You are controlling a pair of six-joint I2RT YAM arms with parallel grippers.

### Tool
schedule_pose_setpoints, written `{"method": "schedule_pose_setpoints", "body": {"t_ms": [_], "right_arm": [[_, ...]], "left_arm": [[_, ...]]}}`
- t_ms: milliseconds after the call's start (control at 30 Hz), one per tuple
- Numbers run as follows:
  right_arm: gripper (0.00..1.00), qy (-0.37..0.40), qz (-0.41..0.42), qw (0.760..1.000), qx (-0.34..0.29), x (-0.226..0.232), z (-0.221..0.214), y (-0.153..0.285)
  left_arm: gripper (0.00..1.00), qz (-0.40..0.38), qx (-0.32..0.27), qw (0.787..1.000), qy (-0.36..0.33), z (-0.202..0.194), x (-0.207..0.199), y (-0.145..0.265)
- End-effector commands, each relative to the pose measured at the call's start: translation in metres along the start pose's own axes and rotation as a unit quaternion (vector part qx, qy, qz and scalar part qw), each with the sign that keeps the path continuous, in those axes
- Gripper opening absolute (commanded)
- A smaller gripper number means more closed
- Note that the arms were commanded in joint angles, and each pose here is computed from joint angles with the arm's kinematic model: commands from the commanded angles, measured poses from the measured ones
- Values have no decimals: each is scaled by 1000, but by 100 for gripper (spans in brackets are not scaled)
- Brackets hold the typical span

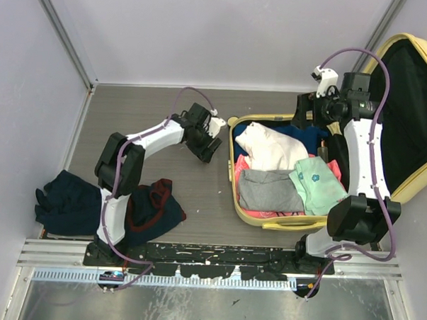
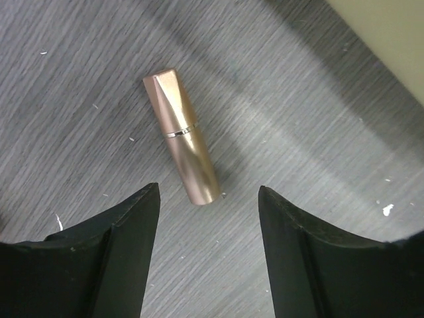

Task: Pack the luggage

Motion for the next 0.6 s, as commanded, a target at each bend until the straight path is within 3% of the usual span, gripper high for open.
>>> {"method": "schedule_pose_setpoints", "body": {"t_ms": [0,167,333,433,567], "right_arm": [[91,-9,45,998,-52,33,12,16],[89,-18,60,996,-61,42,11,18],[86,-33,82,993,-83,51,14,23],[84,-46,107,988,-104,59,15,26],[82,-69,156,975,-140,78,21,33]], "left_arm": [[60,36,6,999,-21,9,7,-6],[50,54,19,998,-28,10,5,-21],[27,79,26,996,-12,8,10,-21],[12,67,-4,997,27,12,12,2],[1,27,-103,988,113,19,19,56]]}}
Point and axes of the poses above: each gripper's point midway between its finger pads, its own y axis back along the fingers, its own x axis along the line the jaws close on, z = x × y, the point moved 9 cm from there along y, back along the fingers, and after that the axes turned 13 degrees about -y, right-handed, at the moved point
